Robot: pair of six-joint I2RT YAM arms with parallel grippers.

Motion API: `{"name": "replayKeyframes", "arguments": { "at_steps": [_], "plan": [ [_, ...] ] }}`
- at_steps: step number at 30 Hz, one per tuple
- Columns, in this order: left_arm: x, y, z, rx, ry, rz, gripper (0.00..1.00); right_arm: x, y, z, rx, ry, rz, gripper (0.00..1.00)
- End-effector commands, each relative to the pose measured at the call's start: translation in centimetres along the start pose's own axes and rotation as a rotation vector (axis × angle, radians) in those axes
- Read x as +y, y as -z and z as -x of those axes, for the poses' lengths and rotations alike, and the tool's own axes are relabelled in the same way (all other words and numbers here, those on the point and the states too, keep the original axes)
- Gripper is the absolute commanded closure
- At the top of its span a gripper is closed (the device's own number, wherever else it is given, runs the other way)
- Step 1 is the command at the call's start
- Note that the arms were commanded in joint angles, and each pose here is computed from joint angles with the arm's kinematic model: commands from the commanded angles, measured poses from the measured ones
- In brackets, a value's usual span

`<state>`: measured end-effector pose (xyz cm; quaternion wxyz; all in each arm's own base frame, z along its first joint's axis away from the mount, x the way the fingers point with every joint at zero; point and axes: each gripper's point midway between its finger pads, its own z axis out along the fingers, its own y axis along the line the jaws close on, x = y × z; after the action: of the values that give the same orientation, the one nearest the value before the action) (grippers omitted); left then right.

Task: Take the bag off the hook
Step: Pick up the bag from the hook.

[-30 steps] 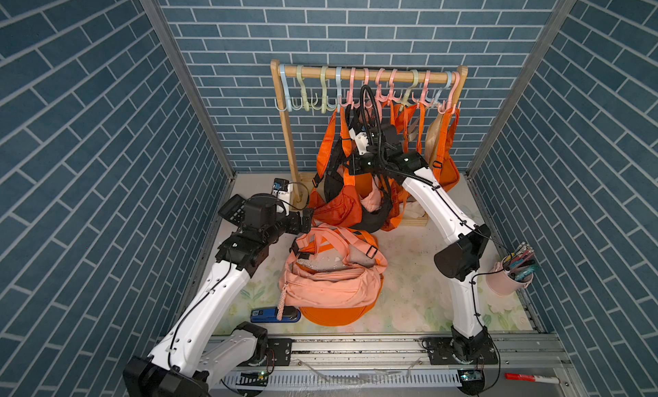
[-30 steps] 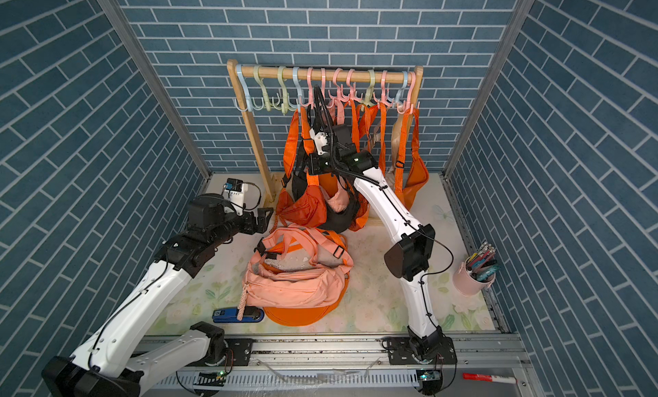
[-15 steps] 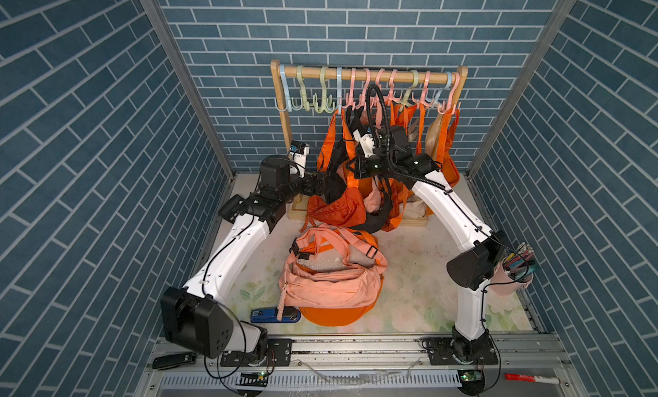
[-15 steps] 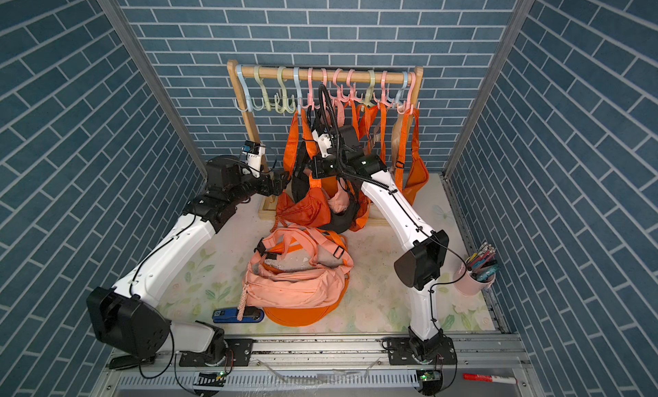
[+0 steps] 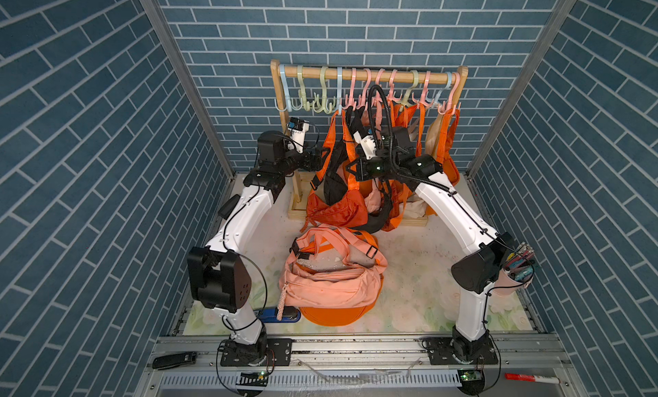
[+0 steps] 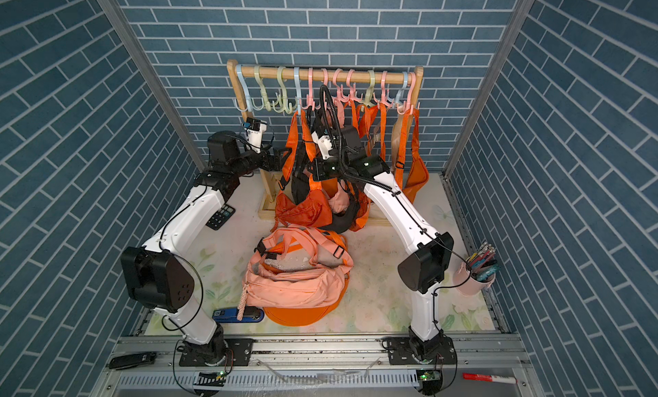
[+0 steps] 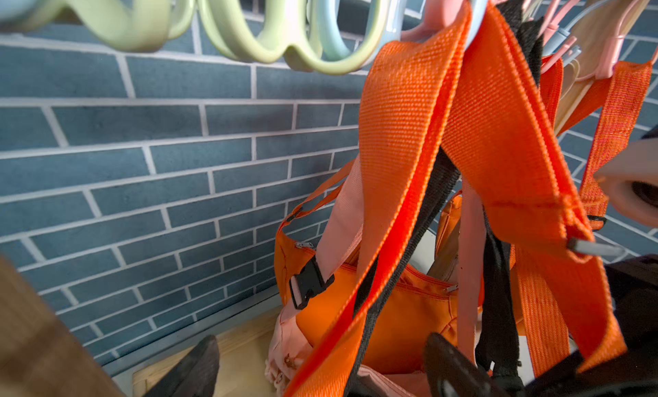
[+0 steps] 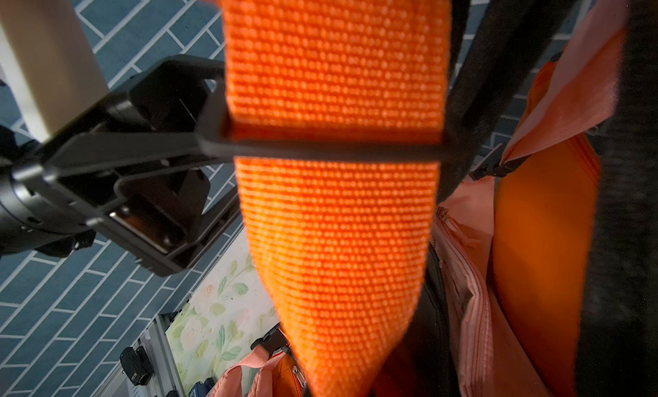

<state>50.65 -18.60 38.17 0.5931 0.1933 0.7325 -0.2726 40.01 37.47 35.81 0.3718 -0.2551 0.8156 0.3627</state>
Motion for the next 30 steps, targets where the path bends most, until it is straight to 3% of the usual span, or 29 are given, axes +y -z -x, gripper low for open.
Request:
{"name": "replayKeyframes", "arguments": {
  "at_steps": [1,5,8,13,17,30],
  "plan": [
    [-0.8,-0.7,0.9,-0.025,-0.017,-0.079,0.12,1.7,2.0,0.6,-0.017,0.059,0.036,1.00],
    [-0.4,-1.7,1.2,-0.028,-0.016,-0.096,0.18,1.7,1.9,0.4,-0.013,0.059,0.043,1.00],
    [-0.4,-2.4,1.4,-0.033,-0.013,-0.111,0.29,1.7,1.8,0.2,-0.009,0.058,0.042,1.00],
    [-0.4,-2.8,2.2,-0.056,-0.016,-0.127,0.60,1.5,1.6,0.1,-0.006,0.062,0.038,1.00],
    [-0.5,-2.8,2.8,-0.068,-0.020,-0.131,0.97,1.5,1.6,0.3,-0.010,0.065,0.039,1.00],
    [-1.1,-1.0,7.1,-0.148,-0.008,-0.080,1.00,1.3,1.7,2.6,-0.061,0.067,0.042,1.00]
  ]
}}
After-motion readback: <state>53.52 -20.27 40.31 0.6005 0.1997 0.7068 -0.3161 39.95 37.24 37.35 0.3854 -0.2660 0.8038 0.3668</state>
